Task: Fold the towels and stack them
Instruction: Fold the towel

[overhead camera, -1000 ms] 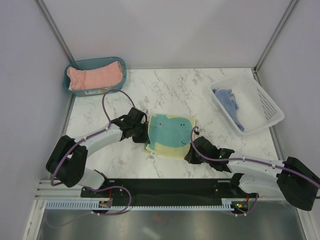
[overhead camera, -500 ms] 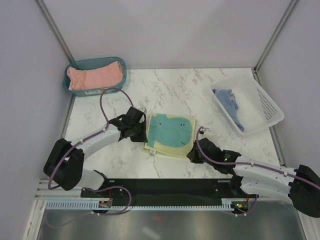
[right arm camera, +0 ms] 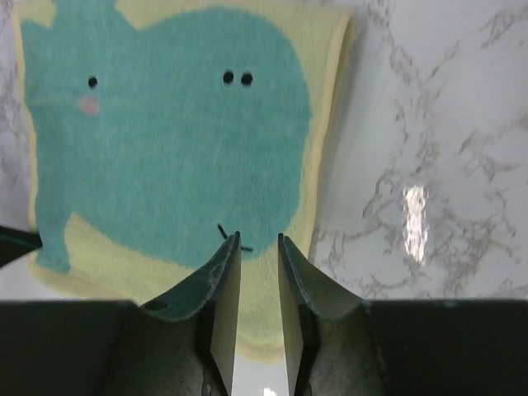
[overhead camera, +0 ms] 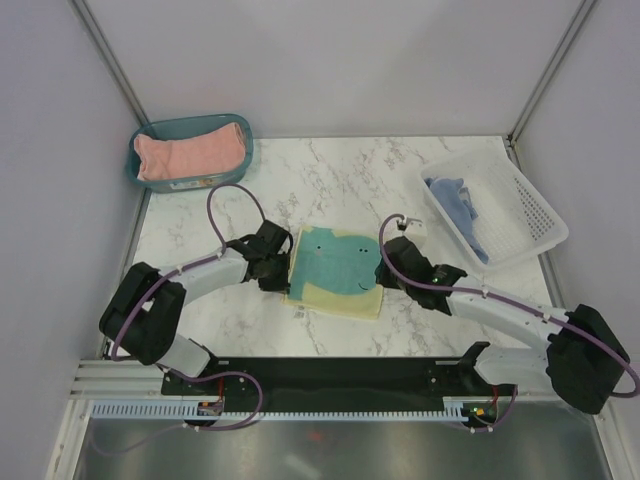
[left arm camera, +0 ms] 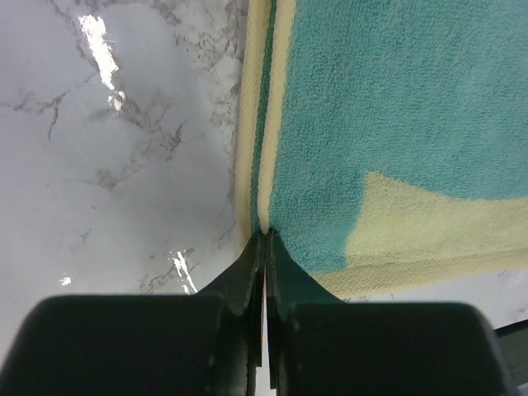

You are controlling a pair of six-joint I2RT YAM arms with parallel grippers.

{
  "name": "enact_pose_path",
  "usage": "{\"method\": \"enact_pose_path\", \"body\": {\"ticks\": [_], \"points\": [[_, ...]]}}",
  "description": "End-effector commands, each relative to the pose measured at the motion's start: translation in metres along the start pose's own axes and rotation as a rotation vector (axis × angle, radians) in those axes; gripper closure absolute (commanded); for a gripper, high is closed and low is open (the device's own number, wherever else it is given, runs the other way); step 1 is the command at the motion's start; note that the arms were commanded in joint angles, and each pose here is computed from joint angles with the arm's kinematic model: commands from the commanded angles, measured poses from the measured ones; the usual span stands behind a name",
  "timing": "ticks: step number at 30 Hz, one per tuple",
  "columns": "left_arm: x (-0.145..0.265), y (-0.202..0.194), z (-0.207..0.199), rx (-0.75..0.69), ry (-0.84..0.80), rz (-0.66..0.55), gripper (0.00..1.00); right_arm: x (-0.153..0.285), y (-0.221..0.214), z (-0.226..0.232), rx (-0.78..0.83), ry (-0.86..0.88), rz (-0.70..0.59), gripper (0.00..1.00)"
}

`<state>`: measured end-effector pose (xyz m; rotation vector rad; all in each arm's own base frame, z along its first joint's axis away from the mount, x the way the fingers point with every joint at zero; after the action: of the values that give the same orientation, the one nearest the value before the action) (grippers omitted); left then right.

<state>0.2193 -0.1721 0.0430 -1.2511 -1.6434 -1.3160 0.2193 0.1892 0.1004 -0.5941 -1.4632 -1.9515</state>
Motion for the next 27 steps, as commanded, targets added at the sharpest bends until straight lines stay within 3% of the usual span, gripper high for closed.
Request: {"method": "enact_pose_path", "body": {"ticks": [1, 6, 9, 10, 13, 17, 20, 27], "points": [[-0.008, 0.004, 0.001, -0.029, -0.007, -0.015, 0.98, -0.009, 0.044, 0.015, -0.004, -0.005, -0.052, 0.71], [-0.008, 0.002, 0.001, -0.027, -0.019, -0.001, 0.98, -0.028, 0.045, 0.014, -0.009, -0.052, -0.026, 0.7], [0.007, 0.017, -0.007, -0.047, -0.043, -0.047, 0.74, -0.03, 0.052, 0.008, -0.016, -0.058, -0.026, 0.7], [0.015, 0.026, -0.01, -0.052, -0.052, -0.075, 0.61, -0.028, 0.054, 0.008, -0.016, -0.055, -0.032, 0.7], [0.033, 0.059, -0.016, -0.061, -0.074, -0.148, 0.52, -0.026, 0.056, 0.005, -0.018, -0.054, -0.037, 0.69], [0.034, 0.111, -0.026, -0.095, -0.097, -0.21, 0.51, -0.036, 0.051, -0.005, 0.006, -0.07, -0.008, 0.73], [0.019, 0.133, -0.027, -0.115, -0.13, -0.181, 0.58, -0.04, 0.046, -0.001, 0.017, -0.04, 0.022, 0.76], [-0.022, 0.155, -0.032, -0.188, -0.188, -0.105, 0.58, -0.027, 0.007, -0.004, -0.043, 0.062, 0.115, 0.76]]}}
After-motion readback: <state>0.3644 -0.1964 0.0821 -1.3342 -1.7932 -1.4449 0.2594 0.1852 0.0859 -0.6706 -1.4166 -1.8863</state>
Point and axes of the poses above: each gripper's point midway between its finger pads, its own x axis back along the fingers, its own z axis along the line the jaws close on, y = z × x, the point moved 3 cm from there along x, back along the fingers, and after that the axes turned 3 degrees about x, right-handed, at the moved point
